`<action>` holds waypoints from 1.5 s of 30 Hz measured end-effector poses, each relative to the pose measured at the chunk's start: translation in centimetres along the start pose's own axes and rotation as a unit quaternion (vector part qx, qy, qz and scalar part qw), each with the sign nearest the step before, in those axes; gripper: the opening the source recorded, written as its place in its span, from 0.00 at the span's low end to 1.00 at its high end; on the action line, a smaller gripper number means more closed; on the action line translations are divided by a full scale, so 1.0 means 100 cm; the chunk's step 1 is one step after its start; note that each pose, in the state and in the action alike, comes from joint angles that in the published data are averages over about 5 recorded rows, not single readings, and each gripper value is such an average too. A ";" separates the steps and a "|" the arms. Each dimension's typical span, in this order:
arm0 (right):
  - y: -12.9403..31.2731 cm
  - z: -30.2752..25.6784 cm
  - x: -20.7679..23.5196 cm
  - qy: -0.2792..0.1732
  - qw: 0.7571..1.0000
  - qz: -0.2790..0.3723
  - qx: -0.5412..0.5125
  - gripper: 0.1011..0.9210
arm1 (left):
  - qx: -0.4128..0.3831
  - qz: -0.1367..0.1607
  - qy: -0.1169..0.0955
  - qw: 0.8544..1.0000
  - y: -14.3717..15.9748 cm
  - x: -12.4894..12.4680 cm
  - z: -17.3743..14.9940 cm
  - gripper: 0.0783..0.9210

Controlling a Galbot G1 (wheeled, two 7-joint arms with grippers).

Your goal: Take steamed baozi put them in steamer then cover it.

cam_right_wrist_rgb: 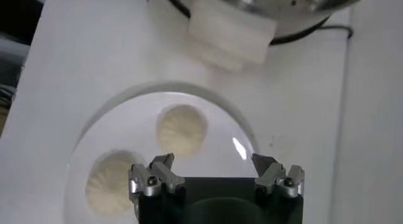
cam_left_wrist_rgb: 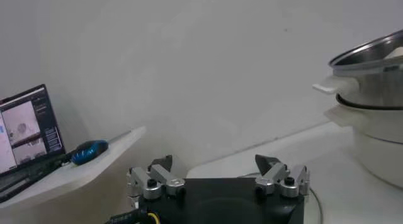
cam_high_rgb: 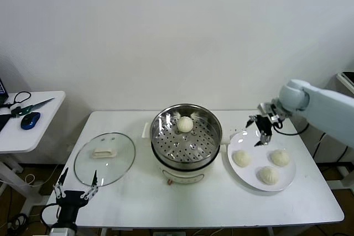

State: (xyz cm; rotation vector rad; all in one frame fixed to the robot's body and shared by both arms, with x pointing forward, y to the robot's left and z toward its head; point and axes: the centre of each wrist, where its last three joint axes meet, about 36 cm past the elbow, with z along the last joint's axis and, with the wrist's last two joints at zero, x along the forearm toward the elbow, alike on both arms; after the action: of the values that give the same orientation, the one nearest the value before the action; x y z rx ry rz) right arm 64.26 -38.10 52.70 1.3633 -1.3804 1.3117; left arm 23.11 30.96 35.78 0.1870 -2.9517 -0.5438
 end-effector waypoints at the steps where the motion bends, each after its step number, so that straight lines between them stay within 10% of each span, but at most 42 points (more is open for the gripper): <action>1: 0.002 0.002 -0.006 0.000 1.000 -0.004 -0.004 0.88 | 0.000 0.000 0.001 1.000 0.000 0.000 0.000 0.88; 45: -0.012 -0.007 -0.080 -0.011 0.999 -0.032 -0.041 0.76 | -0.006 0.003 0.021 1.000 -0.001 0.005 0.011 0.88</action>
State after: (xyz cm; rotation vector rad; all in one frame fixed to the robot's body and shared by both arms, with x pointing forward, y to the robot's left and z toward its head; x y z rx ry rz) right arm 66.30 -35.85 45.22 1.3590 -1.3781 1.1899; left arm 22.44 31.16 34.79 0.1866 -2.9073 -0.5486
